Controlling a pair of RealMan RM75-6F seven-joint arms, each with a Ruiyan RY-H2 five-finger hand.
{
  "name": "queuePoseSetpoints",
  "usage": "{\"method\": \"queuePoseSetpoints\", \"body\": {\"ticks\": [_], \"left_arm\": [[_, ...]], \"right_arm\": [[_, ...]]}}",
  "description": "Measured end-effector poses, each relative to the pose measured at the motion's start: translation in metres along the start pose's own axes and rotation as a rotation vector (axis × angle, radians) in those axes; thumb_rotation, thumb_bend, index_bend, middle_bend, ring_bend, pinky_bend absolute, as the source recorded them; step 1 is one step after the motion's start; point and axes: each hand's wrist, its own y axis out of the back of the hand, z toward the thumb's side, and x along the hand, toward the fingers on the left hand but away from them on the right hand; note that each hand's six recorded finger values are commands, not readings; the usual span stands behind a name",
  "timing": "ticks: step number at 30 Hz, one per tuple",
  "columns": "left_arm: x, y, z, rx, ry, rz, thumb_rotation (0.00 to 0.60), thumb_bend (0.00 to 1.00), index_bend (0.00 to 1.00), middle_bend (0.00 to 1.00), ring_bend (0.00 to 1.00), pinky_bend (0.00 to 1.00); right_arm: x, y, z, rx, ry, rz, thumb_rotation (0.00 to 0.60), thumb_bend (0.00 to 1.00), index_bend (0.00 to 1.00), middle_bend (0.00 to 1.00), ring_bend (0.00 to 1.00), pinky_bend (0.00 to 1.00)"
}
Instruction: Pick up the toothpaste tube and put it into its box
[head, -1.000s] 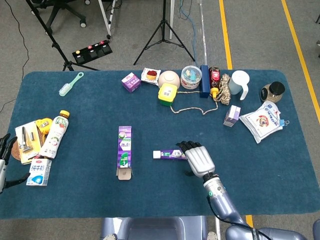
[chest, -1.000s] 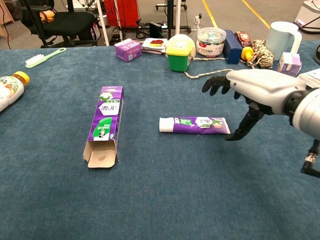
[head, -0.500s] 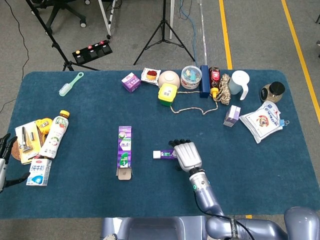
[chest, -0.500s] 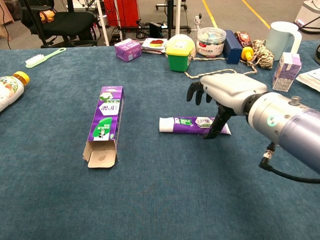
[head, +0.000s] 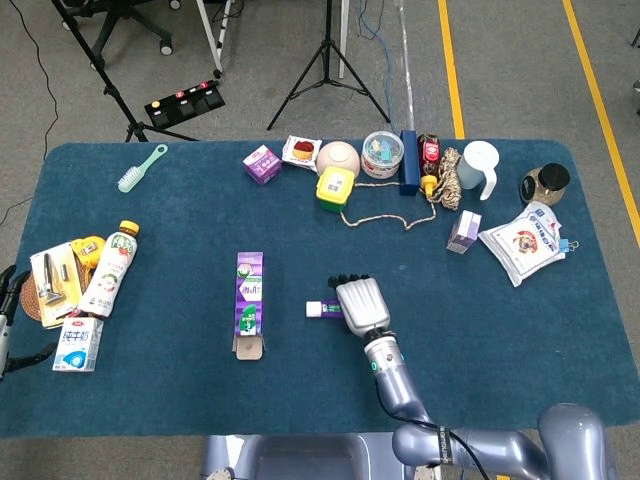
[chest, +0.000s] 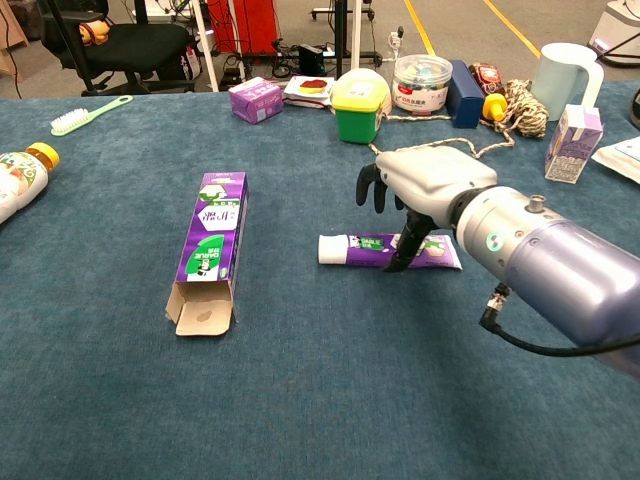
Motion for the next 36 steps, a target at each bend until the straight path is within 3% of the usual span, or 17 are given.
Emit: {"method": "queuePoseSetpoints", "body": {"ticks": [24,36], "left_arm": [[0.001,0.002,-0.006,-0.013,0.021,0.001,0.600,0.01,0.00,0.00,0.01,0.11],[0.002,0.002,-0.007,-0.017,0.027,-0.003,0.600,0.01,0.00,0.00,0.01,0.11]], "right_arm": [[-0.010,-0.015,0.004,0.054,-0.013,0.024,0.600,0.16,0.40,0.44,0.44,0.46],[-0.013,-0.020,0.001,0.065,-0.014,0.029,0.600,0.30,0.46,0.50,0.51,0.59]]}}
